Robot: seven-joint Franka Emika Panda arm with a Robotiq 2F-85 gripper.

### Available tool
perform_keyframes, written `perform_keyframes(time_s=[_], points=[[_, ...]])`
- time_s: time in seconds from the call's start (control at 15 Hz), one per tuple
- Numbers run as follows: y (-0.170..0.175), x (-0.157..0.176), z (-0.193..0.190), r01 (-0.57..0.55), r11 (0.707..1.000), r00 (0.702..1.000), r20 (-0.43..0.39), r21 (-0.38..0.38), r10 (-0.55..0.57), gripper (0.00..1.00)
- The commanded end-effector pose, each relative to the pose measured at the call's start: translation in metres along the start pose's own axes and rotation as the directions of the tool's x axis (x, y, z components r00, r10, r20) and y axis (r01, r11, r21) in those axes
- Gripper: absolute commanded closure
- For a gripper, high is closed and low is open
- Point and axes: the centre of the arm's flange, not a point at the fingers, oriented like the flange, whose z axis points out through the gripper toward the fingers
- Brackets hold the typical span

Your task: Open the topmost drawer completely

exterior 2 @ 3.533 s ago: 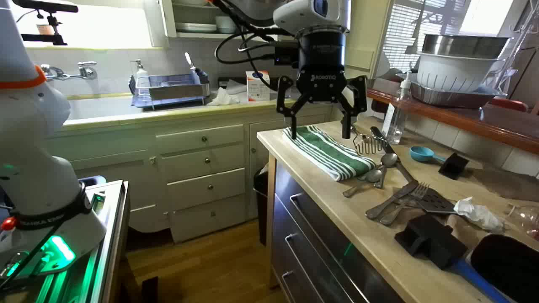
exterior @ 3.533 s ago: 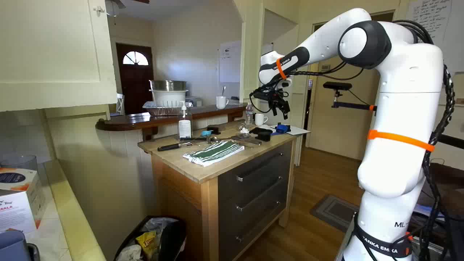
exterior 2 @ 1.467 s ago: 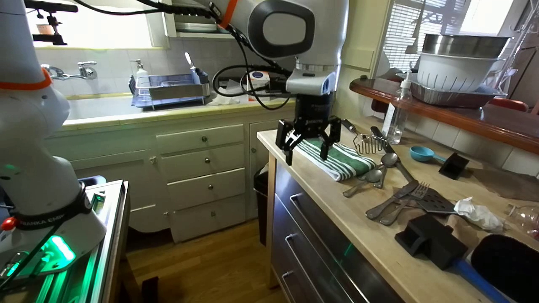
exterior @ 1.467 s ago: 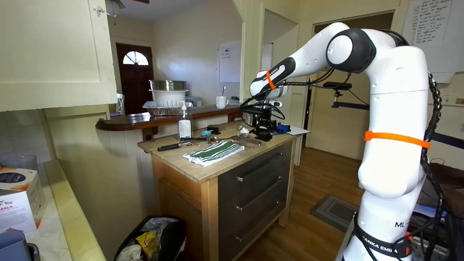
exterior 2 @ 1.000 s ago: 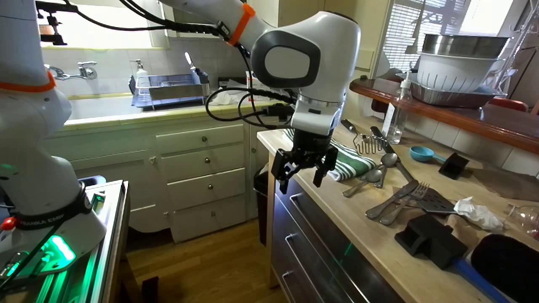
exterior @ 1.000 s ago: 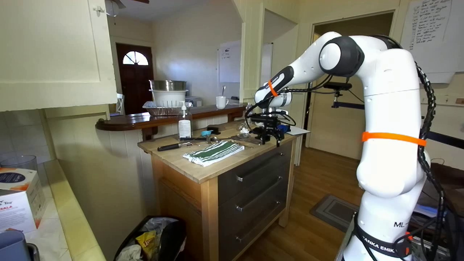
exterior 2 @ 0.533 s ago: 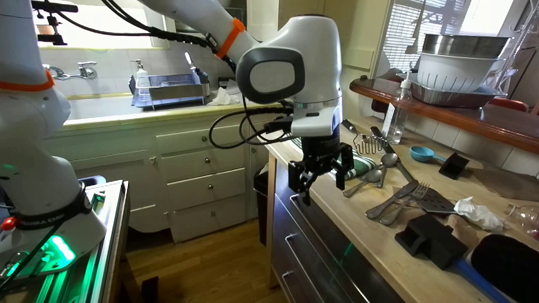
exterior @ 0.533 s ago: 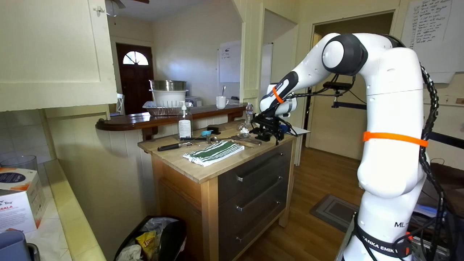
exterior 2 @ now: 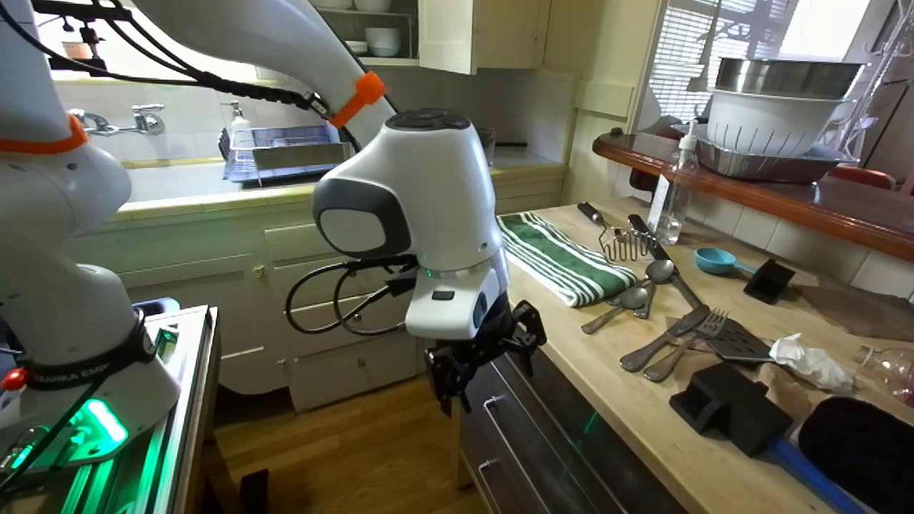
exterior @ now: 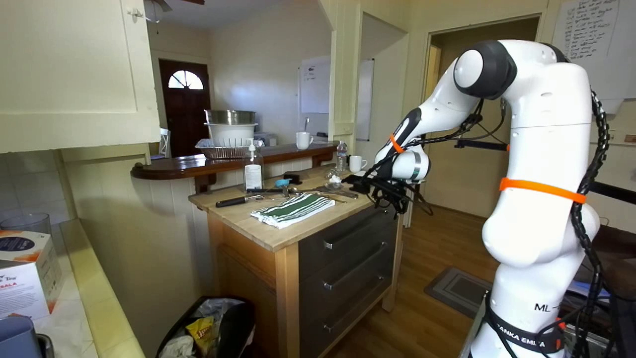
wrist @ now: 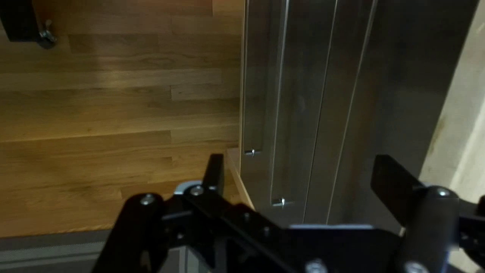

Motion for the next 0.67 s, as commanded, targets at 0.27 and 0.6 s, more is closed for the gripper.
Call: perform_keyframes(time_s=[0.27, 0.6], points=[[0.002, -0.005, 0.005, 0.013, 1.000, 0.999, 0.040, 0.022, -0.014, 0.00], [0.002, -0.005, 0.037, 0.013, 0.999, 0.997, 0.072, 0.031, -0.016, 0.00]])
